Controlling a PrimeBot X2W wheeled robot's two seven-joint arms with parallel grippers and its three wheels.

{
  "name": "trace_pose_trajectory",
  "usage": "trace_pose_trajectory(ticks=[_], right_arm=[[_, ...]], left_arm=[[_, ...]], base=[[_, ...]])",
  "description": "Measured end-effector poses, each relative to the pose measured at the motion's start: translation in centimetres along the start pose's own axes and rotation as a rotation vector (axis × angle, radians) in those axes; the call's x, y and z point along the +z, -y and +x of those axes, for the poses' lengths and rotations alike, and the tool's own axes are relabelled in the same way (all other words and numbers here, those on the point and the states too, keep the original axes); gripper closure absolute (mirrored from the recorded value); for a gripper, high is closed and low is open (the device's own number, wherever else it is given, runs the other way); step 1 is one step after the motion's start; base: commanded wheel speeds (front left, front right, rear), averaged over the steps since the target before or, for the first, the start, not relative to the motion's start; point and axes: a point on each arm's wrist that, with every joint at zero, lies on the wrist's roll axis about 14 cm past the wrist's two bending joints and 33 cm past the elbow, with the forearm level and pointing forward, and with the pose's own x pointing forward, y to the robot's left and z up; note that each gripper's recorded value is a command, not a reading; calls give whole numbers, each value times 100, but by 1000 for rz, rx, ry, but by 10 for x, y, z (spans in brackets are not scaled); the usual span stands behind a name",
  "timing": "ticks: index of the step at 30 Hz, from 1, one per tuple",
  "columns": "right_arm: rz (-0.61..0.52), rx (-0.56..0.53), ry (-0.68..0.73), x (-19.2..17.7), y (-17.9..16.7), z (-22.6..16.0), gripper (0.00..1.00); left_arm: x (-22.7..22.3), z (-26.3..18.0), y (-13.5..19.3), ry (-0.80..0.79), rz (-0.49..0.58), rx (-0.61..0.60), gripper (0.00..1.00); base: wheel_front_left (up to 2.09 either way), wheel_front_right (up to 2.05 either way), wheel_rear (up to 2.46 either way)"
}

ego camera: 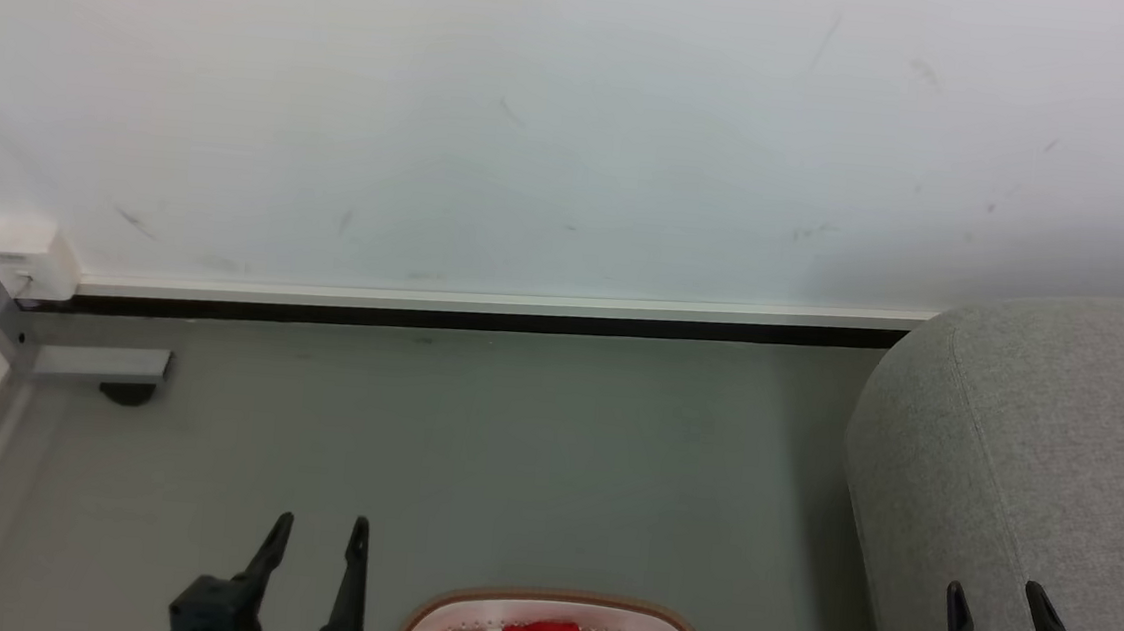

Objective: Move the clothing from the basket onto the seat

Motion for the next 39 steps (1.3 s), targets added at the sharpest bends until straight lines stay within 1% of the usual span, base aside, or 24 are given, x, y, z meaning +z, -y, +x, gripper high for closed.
trace_pose_trajectory(ticks=[9, 15, 28, 34, 39], right_arm=[[-41, -7, -11, -4, 2, -1, 0], [-73, -7, -17, -5, 3, -2, 0], [-74, -13, -21, -7, 4, -3, 0], [-73, -21, -27, -9, 6, -5, 0], [-67, -36, -24, -8, 10, -3, 0]], left_arm=[[-2, -1, 0, 5, 38, -5, 0], [-2, -2, 3, 15, 83, -16, 0], [-3, 0, 4, 11, 83, -23, 0], [-9, 2, 13, -4, 81, -52, 0], [-19, 9, 28, -32, 77, -109, 0]], base=[[0, 0, 0], [0, 0, 0], [0, 0, 0], [0, 0, 0], [0, 0, 0]])
